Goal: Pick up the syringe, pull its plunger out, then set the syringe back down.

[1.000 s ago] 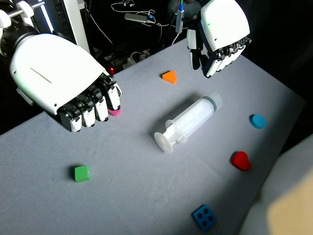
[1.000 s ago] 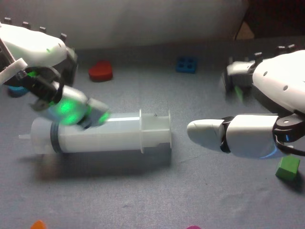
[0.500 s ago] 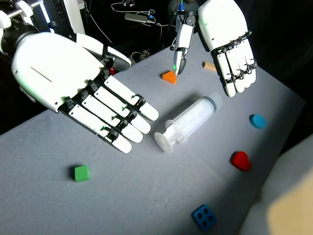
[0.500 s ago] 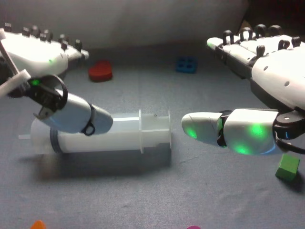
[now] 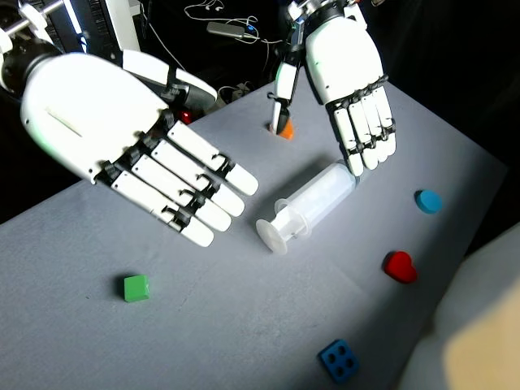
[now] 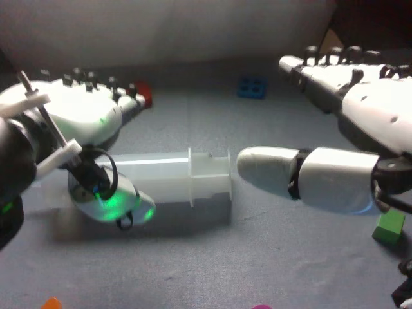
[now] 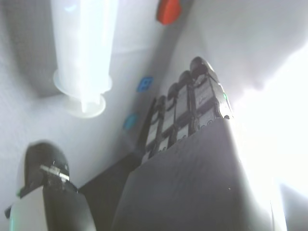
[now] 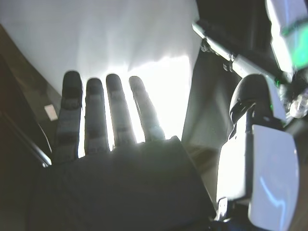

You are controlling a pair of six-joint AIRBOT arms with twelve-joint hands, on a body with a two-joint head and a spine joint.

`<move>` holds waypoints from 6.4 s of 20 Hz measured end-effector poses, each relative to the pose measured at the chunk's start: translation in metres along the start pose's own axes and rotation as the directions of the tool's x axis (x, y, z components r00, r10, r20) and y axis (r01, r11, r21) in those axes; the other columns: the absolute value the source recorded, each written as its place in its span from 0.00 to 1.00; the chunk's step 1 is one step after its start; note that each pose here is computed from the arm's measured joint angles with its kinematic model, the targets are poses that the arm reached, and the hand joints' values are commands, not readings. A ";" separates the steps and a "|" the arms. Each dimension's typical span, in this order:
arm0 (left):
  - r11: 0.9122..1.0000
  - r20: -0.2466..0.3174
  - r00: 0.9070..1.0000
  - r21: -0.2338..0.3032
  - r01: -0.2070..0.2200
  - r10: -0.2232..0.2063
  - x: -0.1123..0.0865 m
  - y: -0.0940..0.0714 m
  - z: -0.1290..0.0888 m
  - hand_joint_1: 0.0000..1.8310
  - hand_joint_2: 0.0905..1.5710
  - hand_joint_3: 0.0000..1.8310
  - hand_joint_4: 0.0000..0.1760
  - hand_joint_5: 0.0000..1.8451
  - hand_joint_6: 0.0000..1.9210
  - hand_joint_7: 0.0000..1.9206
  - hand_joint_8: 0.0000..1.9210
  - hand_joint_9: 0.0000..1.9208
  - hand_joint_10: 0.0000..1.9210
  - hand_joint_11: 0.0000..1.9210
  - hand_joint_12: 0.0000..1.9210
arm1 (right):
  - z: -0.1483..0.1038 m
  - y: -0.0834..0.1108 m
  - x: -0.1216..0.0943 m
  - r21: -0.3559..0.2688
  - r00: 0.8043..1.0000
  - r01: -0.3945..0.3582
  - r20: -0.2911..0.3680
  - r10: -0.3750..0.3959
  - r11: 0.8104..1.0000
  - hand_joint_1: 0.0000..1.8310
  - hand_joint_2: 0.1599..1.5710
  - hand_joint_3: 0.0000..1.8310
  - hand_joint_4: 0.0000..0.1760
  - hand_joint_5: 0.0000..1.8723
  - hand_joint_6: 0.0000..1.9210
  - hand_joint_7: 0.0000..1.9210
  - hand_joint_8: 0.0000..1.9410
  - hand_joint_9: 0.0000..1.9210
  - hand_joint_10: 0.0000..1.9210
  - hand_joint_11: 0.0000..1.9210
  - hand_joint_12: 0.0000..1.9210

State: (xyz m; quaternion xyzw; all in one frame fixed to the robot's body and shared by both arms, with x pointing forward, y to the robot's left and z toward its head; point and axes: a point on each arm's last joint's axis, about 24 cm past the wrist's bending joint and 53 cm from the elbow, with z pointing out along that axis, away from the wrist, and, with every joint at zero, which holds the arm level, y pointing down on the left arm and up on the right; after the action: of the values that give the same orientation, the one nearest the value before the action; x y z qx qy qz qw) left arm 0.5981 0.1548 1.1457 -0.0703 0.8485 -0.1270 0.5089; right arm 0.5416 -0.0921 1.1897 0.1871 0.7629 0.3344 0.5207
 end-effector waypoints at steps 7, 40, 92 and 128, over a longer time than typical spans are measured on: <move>0.999 -0.002 1.000 -0.026 -0.027 0.027 0.022 -0.006 0.013 0.37 0.61 0.00 0.00 0.00 0.00 0.00 0.00 0.00 0.00 0.00 0.05 | -0.001 -0.004 -0.007 0.011 0.987 -0.157 0.021 0.157 0.988 0.04 0.57 0.00 0.11 0.00 0.00 0.01 0.00 0.00 0.00 0.00 0.18; 0.980 0.011 1.000 -0.195 0.026 -0.024 0.065 0.019 0.089 0.37 0.60 0.00 0.00 0.00 0.00 0.00 0.00 0.00 0.00 0.00 0.05 | 0.009 0.003 0.012 -0.092 1.000 -0.014 -0.004 0.014 0.996 0.04 0.56 0.00 0.09 0.00 0.00 0.01 0.00 0.00 0.00 0.00 0.17; 0.999 0.011 0.999 0.018 0.042 -0.042 0.082 -0.023 0.106 0.81 0.73 0.00 0.00 0.42 0.60 0.40 0.64 0.41 0.70 0.37 0.86 | 0.009 -0.012 0.012 -0.037 0.982 -0.190 -0.009 0.190 0.981 0.25 0.54 0.00 0.00 0.01 0.00 0.03 0.00 0.01 0.00 0.00 0.16; 0.964 0.141 0.990 0.264 -0.027 -0.010 -0.011 -0.073 0.070 0.81 0.74 0.00 0.00 0.43 0.59 0.40 0.65 0.41 0.70 0.36 0.87 | 0.076 -0.038 -0.023 -0.158 0.895 -0.445 -0.087 0.437 0.881 0.48 0.56 0.00 0.00 0.22 0.00 0.28 0.00 0.24 0.00 0.05 0.46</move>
State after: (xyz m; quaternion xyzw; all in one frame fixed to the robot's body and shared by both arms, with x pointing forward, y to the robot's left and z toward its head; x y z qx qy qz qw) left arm 0.6643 0.0776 1.1441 -0.0068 0.7860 -0.2317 0.5731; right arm 0.6228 -0.1096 1.1603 0.3014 0.6806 0.5136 0.4267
